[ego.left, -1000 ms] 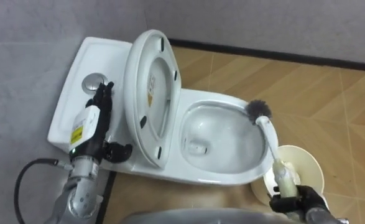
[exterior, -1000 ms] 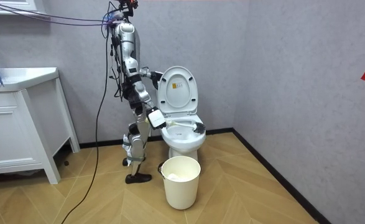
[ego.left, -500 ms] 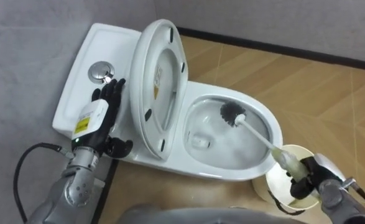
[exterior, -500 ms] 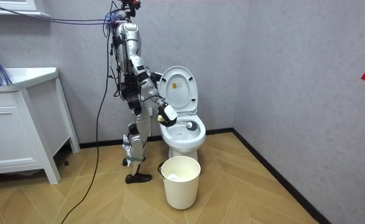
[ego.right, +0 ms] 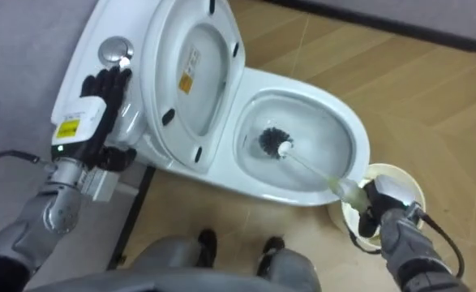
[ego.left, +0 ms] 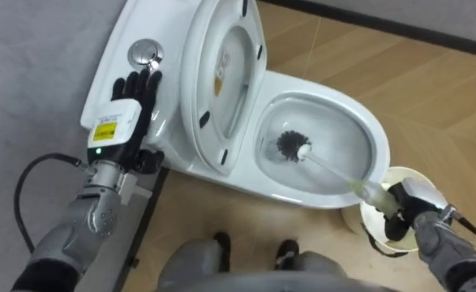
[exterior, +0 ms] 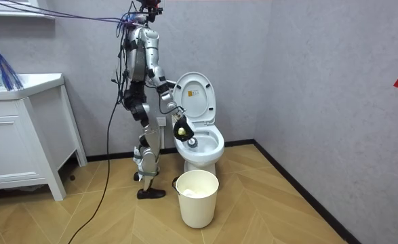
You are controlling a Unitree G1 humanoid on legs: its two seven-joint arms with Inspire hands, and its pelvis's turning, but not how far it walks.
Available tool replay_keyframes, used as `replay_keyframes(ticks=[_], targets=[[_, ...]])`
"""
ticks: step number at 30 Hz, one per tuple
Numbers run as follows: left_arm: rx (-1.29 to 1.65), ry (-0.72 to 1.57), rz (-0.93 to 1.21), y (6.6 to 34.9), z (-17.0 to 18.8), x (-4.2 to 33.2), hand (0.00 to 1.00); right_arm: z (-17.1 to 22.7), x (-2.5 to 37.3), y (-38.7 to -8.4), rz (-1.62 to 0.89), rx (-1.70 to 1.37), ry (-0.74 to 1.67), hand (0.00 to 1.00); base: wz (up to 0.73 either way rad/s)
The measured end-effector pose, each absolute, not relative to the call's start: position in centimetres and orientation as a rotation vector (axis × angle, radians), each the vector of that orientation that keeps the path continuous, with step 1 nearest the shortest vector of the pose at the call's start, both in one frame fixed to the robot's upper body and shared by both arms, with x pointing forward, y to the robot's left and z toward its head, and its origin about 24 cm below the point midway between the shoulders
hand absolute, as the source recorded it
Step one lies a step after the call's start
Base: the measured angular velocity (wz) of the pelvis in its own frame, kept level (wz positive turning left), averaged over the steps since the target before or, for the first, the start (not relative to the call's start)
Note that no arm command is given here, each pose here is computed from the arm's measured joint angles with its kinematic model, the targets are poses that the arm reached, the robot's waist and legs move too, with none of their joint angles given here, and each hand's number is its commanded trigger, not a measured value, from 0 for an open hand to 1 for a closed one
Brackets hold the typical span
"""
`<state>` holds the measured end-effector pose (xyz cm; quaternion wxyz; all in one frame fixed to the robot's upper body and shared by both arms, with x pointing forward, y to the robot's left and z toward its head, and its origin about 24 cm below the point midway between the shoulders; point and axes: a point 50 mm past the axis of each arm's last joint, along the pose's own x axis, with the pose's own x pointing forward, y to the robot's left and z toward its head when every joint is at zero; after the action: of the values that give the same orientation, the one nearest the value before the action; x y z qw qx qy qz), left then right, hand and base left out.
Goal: Brush toilet
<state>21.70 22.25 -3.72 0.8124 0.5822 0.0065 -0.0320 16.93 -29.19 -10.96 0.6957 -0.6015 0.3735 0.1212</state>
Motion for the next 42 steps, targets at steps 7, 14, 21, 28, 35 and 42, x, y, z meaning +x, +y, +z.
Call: replay_keyframes(ticks=[7,14,21,28,35,42], targets=[[1.333,-0.055,0.052,23.4,-2.7,23.1,0.00,-8.8,19.2,-31.4,0.202,-1.524,0.793,1.00,0.21],[1.343,-0.160,0.113,22.0,-0.8,25.7,0.00,-4.5,23.8,-33.0,0.162,-1.732,0.653,1.00,0.03],[1.305,-0.279,0.186,21.3,1.3,28.1,0.00,-0.5,28.0,-32.9,0.085,-1.839,0.525,1.00,0.04],[1.311,-0.372,0.279,21.9,3.9,30.1,0.00,2.6,30.8,-32.5,0.001,-1.816,0.447,1.00,0.06],[1.335,-0.444,0.362,22.6,5.9,31.4,0.00,4.5,32.5,-32.1,-0.068,-1.751,0.400,1.00,0.04],[1.379,-0.465,0.470,23.8,6.8,31.8,0.00,5.3,33.4,-31.3,-0.106,-1.658,0.352,1.00,0.08]])
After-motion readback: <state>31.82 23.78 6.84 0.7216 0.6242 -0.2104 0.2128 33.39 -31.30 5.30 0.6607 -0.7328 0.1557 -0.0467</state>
